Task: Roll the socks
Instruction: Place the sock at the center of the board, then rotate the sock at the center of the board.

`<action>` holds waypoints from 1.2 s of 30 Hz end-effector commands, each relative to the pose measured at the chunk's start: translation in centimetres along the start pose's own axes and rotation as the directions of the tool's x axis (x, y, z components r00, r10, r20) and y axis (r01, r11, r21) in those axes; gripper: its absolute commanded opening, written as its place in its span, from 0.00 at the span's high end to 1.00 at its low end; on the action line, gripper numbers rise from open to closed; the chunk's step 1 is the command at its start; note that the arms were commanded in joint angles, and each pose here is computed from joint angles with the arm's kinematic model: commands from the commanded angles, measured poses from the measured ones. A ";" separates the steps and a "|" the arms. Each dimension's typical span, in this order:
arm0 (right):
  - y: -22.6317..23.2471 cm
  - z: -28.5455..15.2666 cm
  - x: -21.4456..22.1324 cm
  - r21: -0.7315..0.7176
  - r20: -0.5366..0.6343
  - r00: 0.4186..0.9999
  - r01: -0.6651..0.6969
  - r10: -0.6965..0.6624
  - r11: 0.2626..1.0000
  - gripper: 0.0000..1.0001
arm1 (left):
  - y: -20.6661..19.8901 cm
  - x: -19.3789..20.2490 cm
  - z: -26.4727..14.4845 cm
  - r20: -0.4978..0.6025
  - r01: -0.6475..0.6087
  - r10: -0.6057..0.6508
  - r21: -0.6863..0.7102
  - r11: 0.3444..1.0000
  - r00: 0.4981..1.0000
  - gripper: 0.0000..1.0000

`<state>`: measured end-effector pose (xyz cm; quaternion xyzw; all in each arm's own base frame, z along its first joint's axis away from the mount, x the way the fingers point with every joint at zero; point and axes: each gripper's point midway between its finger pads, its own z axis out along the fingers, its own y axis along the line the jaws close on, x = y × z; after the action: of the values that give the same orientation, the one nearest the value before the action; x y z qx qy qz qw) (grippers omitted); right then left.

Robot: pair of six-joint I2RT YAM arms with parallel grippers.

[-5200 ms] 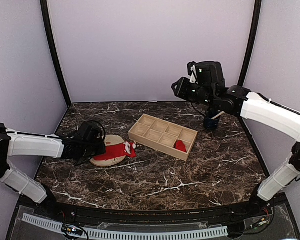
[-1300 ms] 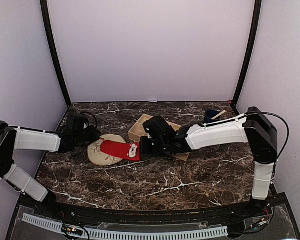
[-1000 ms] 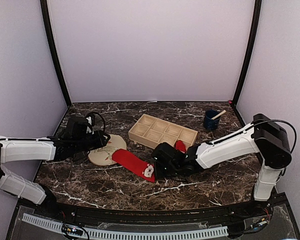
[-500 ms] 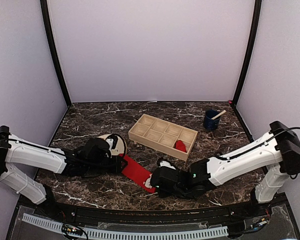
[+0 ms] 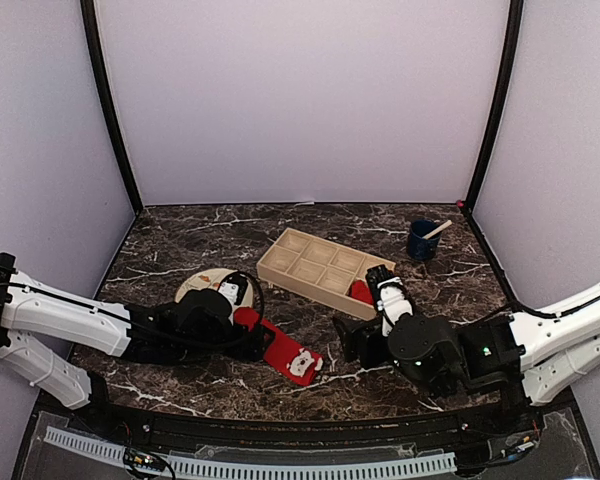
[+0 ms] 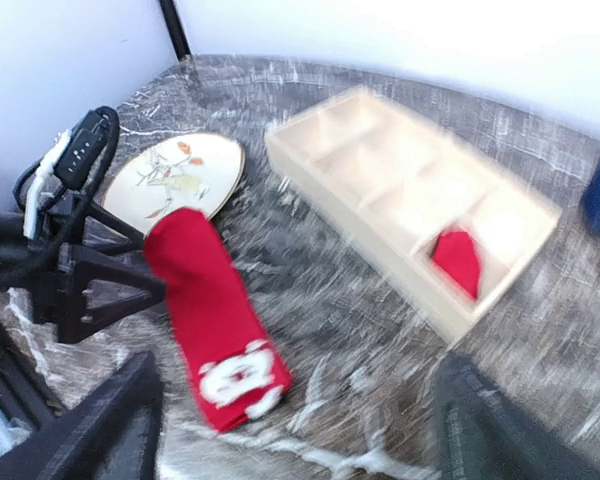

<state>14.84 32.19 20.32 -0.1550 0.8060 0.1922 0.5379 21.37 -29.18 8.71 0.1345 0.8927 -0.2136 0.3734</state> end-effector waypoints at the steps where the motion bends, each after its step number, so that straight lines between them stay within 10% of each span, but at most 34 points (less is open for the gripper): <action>1: -0.6 -0.4 -5.4 0.009 0.240 0.965 0.106 -0.105 0.994 0.27 | -0.6 -1.6 -0.8 0.087 -0.054 0.053 0.009 0.998 0.995 0.02; 7: -1.4 3.0 -3.4 0.106 0.063 0.959 0.269 -0.276 0.957 0.56 | -2.2 -0.2 0.3 0.028 -0.145 0.143 0.077 0.986 0.989 0.01; 11: -0.5 5.7 0.6 0.045 -0.105 0.945 0.316 -0.310 0.948 0.99 | -1.4 1.6 0.7 -0.049 -0.118 0.120 0.034 0.992 0.992 0.10; 26: 4.2 10.6 12.4 -0.244 -0.449 0.834 0.230 -0.320 0.942 1.00 | -0.3 3.9 1.5 -0.155 -0.069 0.060 -0.050 0.996 0.986 0.44; 36: 4.1 11.5 14.4 -0.259 -0.505 0.806 0.201 -0.310 0.945 1.00 | -0.6 3.8 2.1 -0.165 -0.069 0.057 -0.068 0.995 0.985 0.49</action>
<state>16.44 39.62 3.04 -0.3788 0.8686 0.1177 0.2968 19.78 -30.10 4.46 0.1676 0.9205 -0.1638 0.3126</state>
